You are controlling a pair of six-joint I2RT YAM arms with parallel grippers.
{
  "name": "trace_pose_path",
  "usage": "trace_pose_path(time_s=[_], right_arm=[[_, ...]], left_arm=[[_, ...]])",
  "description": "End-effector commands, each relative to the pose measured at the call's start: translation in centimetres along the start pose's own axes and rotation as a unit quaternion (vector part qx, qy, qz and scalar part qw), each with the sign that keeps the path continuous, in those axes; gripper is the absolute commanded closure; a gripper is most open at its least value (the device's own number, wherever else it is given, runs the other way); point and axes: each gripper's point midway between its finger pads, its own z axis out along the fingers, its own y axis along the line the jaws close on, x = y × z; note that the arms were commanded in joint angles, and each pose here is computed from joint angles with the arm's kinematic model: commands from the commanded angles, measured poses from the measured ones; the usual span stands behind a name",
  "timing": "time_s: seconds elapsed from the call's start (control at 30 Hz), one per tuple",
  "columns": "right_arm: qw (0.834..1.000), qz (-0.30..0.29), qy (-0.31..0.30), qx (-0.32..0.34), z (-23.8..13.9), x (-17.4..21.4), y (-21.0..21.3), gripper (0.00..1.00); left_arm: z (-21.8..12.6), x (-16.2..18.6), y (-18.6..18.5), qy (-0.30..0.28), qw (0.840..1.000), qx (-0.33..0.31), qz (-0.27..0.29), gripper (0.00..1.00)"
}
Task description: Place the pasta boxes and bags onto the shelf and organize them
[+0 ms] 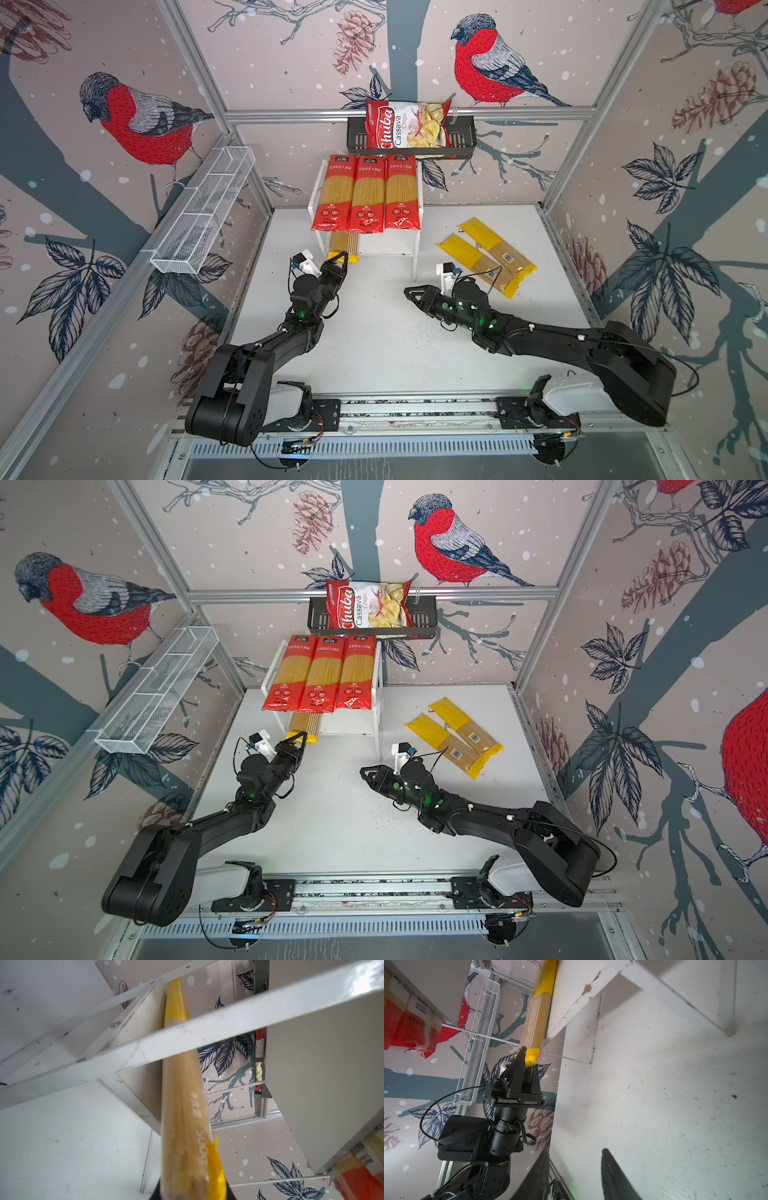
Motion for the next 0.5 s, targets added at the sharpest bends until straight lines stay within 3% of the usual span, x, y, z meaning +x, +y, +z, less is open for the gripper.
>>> trace_pose_path(time_s=[0.0,0.17,0.47], right_arm=[[1.0,-0.008,-0.017,-0.004,-0.4,-0.5,0.3,0.58],[1.0,-0.008,-0.018,0.0,-0.7,-0.4,0.1,0.58],[1.0,-0.011,-0.016,0.002,-0.4,-0.3,0.0,0.58]], left_arm=[[-0.1,-0.9,-2.9,-0.016,0.998,0.057,0.019,0.81],[-0.8,-0.9,-2.8,-0.02,0.998,0.052,0.017,0.6],[-2.1,-0.7,-2.1,-0.021,0.999,0.032,0.02,0.31]])
